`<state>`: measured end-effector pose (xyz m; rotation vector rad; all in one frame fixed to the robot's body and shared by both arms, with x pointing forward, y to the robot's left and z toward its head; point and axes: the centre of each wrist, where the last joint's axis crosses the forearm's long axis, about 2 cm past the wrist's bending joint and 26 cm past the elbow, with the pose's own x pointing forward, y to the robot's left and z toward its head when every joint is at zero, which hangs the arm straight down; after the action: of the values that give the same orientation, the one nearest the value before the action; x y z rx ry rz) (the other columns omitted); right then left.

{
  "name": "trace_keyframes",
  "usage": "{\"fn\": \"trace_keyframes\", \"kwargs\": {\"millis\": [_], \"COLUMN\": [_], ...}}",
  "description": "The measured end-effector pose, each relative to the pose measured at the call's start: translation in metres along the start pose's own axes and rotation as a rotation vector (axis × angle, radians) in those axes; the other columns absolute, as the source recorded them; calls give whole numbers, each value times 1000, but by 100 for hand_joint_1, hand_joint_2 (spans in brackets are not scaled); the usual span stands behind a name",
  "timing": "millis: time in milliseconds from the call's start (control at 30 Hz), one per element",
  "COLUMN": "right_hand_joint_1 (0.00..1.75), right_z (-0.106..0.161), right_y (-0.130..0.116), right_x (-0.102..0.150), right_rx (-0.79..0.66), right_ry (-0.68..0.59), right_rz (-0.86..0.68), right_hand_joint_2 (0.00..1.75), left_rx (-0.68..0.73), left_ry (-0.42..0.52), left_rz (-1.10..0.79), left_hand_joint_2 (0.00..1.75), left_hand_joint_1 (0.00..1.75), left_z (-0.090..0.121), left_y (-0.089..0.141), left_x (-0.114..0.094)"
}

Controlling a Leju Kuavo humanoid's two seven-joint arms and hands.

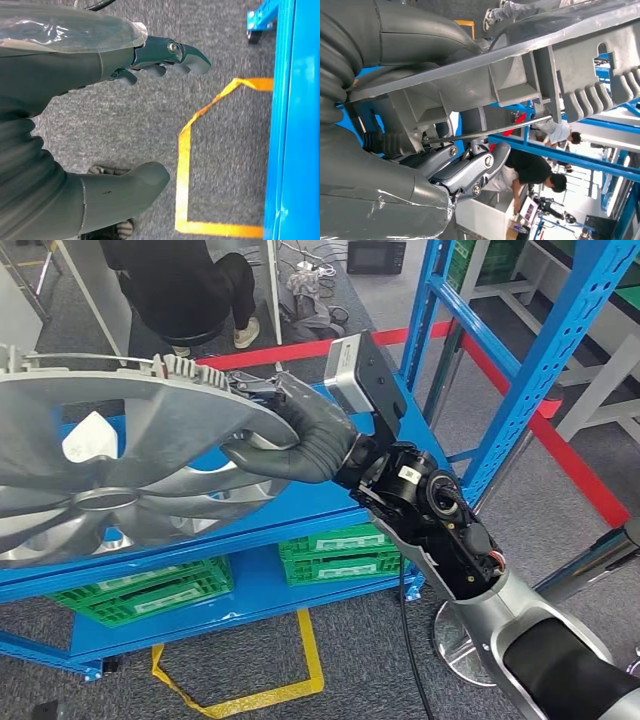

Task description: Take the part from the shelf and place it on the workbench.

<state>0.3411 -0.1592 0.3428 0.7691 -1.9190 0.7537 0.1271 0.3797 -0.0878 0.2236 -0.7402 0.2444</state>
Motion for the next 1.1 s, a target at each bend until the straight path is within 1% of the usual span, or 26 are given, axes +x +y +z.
{"fn": "trace_keyframes", "kwargs": {"millis": [433, 633, 833, 1100], "right_hand_joint_1": [175, 175, 175, 175], "right_z": [8, 9, 12, 18], "right_y": [3, 2, 1, -3], "right_x": [6, 5, 4, 1], "right_rx": [2, -72, -4, -16], "right_ry": [-23, -80, -64, -126], "right_rz": [13, 99, 25, 46], "right_hand_joint_2": [175, 175, 175, 175], "left_rx": [9, 18, 23, 57], "left_ry": [-5, -11, -15, -10], "left_rz": [-2, -7, -12, -27], "left_hand_joint_2": [175, 175, 175, 175], "left_hand_joint_1": [0, 0, 0, 0], "left_z": [0, 0, -1, 0], "left_y": [-1, -1, -1, -3], "left_x": [0, 1, 3, 0]}}
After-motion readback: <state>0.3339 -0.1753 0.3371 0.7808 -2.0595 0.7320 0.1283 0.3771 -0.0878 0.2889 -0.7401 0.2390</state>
